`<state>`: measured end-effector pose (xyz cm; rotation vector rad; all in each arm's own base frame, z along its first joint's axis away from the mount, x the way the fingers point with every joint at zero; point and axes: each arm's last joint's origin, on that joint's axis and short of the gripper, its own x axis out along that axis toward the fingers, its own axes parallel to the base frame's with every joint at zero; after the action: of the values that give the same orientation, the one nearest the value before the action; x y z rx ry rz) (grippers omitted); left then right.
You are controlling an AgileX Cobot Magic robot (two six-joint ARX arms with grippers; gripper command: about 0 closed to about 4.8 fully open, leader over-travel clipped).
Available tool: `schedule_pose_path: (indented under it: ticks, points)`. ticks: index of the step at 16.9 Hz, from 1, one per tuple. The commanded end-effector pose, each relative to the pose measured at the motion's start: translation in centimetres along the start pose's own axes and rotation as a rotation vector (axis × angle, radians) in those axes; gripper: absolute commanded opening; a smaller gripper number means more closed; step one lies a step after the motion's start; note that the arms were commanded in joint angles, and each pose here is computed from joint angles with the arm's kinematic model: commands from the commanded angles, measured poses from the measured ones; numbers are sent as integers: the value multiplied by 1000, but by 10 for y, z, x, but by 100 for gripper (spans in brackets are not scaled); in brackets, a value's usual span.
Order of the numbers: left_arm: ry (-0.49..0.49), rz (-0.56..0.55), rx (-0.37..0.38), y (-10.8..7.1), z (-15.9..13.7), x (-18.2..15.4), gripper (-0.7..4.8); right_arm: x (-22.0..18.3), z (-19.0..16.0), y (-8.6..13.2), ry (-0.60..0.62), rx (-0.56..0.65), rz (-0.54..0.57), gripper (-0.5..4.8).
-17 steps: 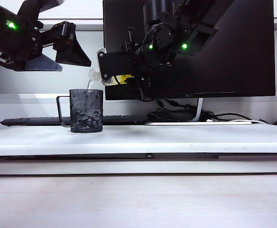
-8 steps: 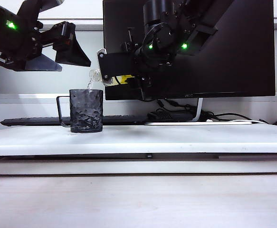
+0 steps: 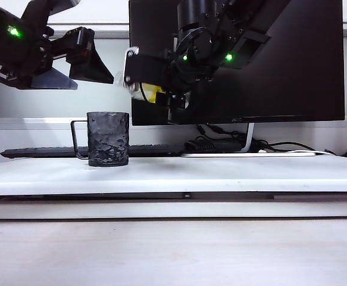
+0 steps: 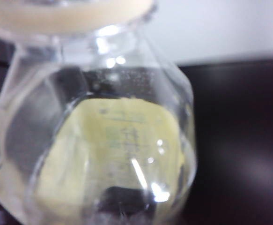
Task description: Carefully pick up the bottle and pour some water from the bottle into the cup.
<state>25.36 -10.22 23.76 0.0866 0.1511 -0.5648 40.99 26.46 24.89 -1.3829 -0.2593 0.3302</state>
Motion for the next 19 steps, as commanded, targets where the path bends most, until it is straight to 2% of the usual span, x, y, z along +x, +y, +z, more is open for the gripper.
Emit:
schedule_pose_path:
  ticks: [1,5,6,8,10,12,16,18,19]
  points:
    - [-22,24,-2,1,4,-1,479,-2,0,-10,81,271,-71,206]
    - [-95,34,-13,1,17,-10,479,-7,3,-20,164,463,-145,206]
    - [-122,35,-7,0,22,-14,479,-10,8,-26,180,564,-171,206]
    - [-154,34,-35,-1,29,-21,479,-17,14,-38,174,688,-200,206]
    - [-194,35,-31,-2,38,-29,479,-27,20,-55,149,771,-205,197]
    - [-257,37,-23,-4,50,-44,479,-51,25,-91,131,848,-208,197]
    - [-299,37,-22,-9,66,-75,479,-113,24,-165,77,1088,-259,197]
    - [-349,33,-29,-12,74,-91,479,-151,19,-195,73,1167,-258,197]
    - [-360,25,-42,-13,77,-98,479,-163,17,-203,78,1185,-254,197]
